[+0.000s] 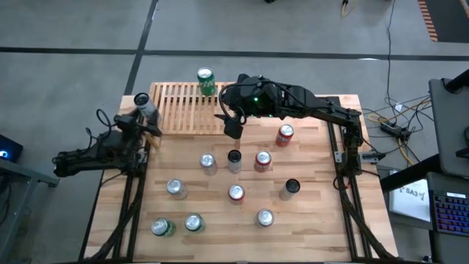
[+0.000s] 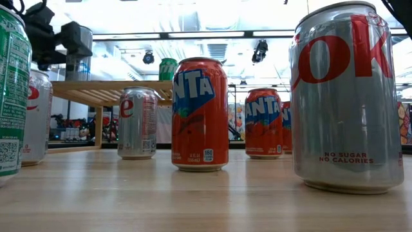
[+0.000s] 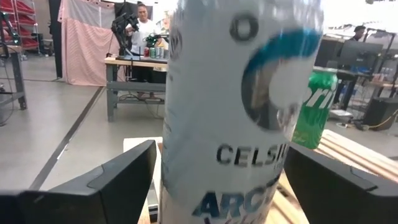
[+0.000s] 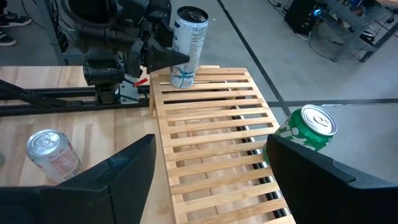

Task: Place canned beverage on shelf
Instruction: Put the bottom left white/blue soda can on the shelf

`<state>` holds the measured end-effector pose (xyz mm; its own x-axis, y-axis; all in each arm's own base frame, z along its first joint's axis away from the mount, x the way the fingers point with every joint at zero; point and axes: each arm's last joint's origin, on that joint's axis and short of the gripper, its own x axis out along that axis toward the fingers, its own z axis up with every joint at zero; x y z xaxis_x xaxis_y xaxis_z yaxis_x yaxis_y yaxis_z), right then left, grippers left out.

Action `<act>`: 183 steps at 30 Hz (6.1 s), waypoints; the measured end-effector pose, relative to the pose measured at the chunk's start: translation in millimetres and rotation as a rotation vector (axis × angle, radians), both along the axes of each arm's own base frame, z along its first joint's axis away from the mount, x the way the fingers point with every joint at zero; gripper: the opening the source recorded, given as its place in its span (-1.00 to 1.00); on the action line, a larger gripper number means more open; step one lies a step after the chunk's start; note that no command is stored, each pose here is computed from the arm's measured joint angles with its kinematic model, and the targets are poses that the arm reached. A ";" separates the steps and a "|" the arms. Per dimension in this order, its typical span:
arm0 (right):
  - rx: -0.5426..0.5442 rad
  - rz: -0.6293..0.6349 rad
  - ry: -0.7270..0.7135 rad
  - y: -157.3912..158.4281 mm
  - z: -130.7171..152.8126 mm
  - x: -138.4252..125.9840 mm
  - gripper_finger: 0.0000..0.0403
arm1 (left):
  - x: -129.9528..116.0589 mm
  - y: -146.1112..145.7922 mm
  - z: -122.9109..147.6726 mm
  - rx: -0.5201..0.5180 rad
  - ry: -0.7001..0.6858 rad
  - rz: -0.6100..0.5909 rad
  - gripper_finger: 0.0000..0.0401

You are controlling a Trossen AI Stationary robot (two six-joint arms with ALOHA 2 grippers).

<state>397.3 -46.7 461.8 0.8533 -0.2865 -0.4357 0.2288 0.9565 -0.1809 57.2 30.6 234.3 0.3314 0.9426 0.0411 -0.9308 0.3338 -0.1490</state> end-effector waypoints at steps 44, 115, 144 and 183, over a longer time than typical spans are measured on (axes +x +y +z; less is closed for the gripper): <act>0.000 0.000 0.000 0.1 0.0 0.0 0.45 | -6.0 -1.7 64.8 0.084 0.070 -0.087 0.64; -0.003 0.005 0.057 0.2 -4.6 -2.4 0.45 | 21.6 -11.1 121.6 -0.662 0.565 -0.284 -1.00; -0.010 0.009 0.064 0.3 -5.0 -2.7 0.45 | 17.4 -6.8 121.5 -0.507 0.593 -0.137 -1.00; -0.018 0.014 0.076 0.4 -5.8 -3.1 0.45 | 22.8 -8.8 113.2 -0.600 0.639 -0.194 -1.00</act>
